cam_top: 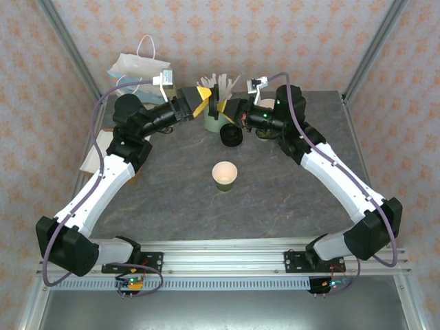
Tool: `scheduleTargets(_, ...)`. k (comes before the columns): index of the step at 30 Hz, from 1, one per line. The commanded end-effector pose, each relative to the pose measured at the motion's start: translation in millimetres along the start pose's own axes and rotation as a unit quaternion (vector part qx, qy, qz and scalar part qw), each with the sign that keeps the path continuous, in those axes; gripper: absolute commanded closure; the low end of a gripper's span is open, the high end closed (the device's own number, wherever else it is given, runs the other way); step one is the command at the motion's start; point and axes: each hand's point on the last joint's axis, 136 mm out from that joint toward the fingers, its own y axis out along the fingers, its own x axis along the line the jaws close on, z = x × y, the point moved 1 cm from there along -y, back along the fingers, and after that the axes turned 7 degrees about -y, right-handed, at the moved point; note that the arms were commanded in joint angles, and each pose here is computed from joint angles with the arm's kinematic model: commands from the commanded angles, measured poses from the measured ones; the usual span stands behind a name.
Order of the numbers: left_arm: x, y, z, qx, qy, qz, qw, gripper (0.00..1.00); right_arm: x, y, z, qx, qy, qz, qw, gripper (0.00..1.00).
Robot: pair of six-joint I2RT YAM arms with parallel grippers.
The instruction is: Pack the takeout coffee
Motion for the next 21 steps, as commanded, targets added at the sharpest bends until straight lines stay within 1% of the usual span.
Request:
scheduleTargets(1, -14, -1, -2, 0.002, -0.008, 0.038, 0.999, 0.01, 23, -1, -8, -0.009, -0.018, -0.042, 0.999, 0.95)
scheduleTargets(5, -14, 0, -1, 0.002, -0.018, 0.044, 0.999, 0.03, 22, -2, -8, -0.012, -0.015, -0.042, 0.999, 0.95)
scheduleTargets(13, -9, 5, 7, 0.022, -0.029, 0.035, 0.999, 0.05, 24, 0, -9, -0.013, -0.012, -0.049, 0.999, 0.95)
scheduleTargets(21, -9, 10, 16, 0.042, -0.014, 0.017, 0.999, 0.08, 22, 1, -8, -0.008, -0.012, -0.043, 0.999, 0.96)
